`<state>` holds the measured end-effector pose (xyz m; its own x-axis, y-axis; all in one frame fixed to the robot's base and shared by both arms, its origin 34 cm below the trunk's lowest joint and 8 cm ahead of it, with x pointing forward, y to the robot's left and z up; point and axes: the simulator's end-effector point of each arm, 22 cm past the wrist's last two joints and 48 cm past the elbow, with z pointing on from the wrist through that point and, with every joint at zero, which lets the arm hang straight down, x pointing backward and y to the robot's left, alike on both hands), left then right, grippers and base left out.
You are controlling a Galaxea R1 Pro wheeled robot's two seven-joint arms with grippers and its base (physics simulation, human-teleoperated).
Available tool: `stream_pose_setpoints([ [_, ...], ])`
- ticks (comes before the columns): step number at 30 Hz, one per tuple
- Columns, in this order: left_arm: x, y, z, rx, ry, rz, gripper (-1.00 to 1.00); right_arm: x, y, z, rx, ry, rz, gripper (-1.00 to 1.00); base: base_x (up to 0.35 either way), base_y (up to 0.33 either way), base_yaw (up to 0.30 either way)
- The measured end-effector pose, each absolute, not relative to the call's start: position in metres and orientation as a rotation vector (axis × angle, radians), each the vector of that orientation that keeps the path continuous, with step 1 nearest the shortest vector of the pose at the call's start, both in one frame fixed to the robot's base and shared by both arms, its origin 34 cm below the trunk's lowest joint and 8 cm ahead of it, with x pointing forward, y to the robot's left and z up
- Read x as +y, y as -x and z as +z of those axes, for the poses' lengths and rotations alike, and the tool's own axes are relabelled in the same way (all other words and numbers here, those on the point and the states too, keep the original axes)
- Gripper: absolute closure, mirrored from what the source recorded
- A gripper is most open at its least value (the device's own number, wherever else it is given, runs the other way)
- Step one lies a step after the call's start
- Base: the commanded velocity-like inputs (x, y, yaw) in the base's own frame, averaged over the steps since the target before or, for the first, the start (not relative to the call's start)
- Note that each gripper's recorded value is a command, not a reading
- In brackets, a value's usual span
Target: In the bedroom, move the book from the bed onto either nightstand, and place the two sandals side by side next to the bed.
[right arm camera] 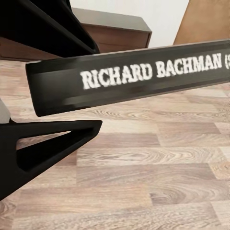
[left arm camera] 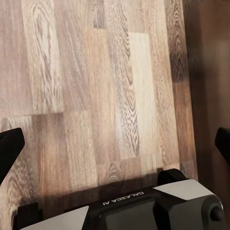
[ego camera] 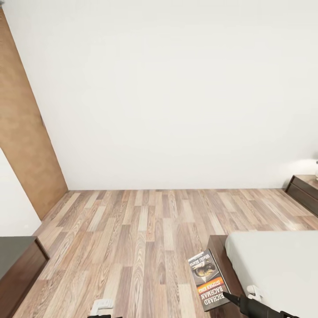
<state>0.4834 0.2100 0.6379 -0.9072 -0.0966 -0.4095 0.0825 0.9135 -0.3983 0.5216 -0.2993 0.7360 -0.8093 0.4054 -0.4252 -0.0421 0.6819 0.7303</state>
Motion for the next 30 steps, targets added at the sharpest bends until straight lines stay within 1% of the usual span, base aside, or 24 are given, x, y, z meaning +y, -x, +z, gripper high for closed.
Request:
stream_pose_setpoints([
  [30,0.2102,-0.4866,0.6414,2.636,0.007,-0.574,-1.00,-0.3024,-0.5181,0.7344,2.316,-0.279,1.008,1.00,0.000,0.000,0.000],
])
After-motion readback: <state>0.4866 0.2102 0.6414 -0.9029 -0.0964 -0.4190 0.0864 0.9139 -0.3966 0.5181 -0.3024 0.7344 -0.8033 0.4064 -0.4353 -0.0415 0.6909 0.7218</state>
